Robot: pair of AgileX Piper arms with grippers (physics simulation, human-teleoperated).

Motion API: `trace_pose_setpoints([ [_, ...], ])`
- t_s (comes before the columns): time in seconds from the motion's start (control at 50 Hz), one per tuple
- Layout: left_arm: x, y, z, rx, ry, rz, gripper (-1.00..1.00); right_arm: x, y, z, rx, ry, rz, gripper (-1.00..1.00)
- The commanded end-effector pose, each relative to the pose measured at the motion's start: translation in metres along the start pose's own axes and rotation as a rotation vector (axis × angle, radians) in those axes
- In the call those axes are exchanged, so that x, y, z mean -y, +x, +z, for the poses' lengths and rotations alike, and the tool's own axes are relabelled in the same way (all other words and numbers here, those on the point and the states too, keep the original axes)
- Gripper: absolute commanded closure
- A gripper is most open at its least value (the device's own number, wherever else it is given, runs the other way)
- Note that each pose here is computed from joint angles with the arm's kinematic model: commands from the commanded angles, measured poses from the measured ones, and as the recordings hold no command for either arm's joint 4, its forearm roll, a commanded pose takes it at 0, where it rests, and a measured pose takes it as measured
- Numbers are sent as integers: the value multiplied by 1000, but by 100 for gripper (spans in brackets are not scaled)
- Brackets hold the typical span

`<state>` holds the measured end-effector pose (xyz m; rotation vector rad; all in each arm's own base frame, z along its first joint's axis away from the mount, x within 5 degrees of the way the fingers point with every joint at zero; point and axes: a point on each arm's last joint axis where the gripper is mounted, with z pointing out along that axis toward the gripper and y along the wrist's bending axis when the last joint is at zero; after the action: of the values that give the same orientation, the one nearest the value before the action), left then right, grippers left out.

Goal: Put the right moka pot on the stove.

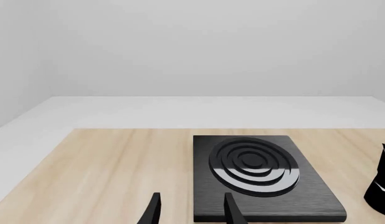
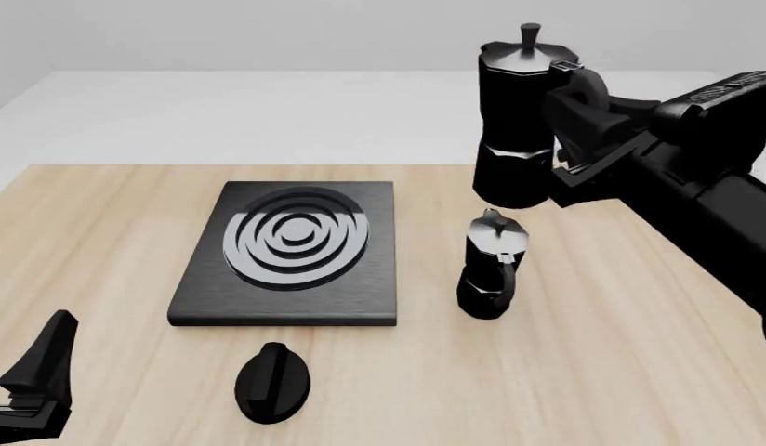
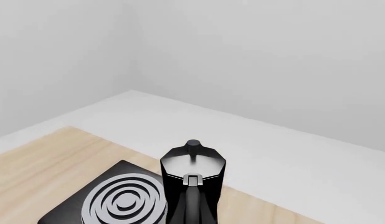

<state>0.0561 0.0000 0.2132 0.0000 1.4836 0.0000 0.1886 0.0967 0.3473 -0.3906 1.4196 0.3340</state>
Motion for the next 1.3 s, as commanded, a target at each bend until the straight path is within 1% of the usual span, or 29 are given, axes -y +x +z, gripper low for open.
trace_pose_setpoints([
  [0.02,0,0,0,0,0,0,-100,-12,-5,31,76,-45,9,100],
  [0.24,0,0,0,0,0,0,-100,-23,2,54,85,-81,10,100],
  [0.4,0,0,0,0,0,0,-100,-39,16,78,75,-123,12,100],
  [0.64,0,0,0,0,0,0,-100,-52,32,104,66,-150,32,100],
  [0.72,0,0,0,0,0,0,-100,-57,34,112,63,-161,32,100],
  [0.82,0,0,0,0,0,0,-100,-69,41,125,57,-187,28,100],
  [1.02,0,0,0,0,0,0,-100,-81,50,144,52,-207,21,100],
  [1.2,0,0,0,0,0,0,-100,-95,67,165,35,-227,14,100],
  [1.3,0,0,0,0,0,0,-100,-99,72,175,28,-232,12,100],
])
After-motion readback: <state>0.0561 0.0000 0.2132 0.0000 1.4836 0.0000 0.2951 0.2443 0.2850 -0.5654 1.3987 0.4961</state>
